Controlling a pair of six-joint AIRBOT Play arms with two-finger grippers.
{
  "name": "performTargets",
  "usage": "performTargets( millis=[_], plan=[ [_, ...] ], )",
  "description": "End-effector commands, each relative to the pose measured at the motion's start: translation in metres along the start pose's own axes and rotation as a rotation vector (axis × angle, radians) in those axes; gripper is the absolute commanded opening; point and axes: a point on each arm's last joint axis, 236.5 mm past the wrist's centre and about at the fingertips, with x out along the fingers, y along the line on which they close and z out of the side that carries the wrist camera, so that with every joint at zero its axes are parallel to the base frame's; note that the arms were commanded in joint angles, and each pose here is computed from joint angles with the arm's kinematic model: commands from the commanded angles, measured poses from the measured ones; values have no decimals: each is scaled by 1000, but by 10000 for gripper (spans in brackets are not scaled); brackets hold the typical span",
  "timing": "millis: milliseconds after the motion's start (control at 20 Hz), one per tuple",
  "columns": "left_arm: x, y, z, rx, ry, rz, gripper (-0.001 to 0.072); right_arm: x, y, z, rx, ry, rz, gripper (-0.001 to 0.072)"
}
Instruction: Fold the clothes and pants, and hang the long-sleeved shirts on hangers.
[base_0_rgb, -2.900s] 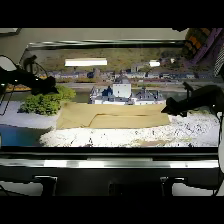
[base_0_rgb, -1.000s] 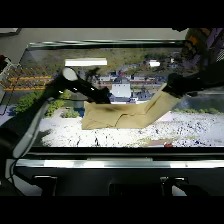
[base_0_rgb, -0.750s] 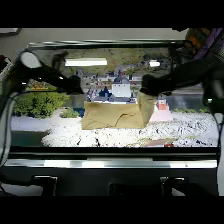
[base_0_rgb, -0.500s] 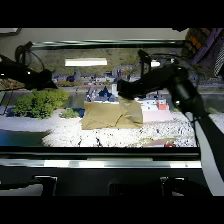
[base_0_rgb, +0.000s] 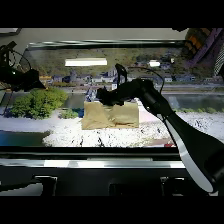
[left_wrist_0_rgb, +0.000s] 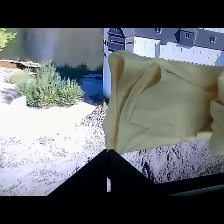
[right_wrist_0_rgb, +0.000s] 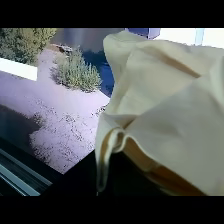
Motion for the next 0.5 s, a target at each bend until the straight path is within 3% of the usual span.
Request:
performTargets(
  millis=[0, 250, 400, 450],
  plan=[
    [-1, 2, 0, -2, -2, 3, 17, 21, 4, -6, 31, 13, 23, 25],
    [-1, 2, 0, -2, -2, 2, 17, 44, 13, -11, 52, 5, 54, 31],
    [-1, 1, 0, -3, -1, 2, 17, 51, 27, -18, 66, 10, 89, 291],
    [-1, 1, 0, -7, -1, 2, 17, 50, 31, -19, 72, 10, 101, 321]
  ],
)
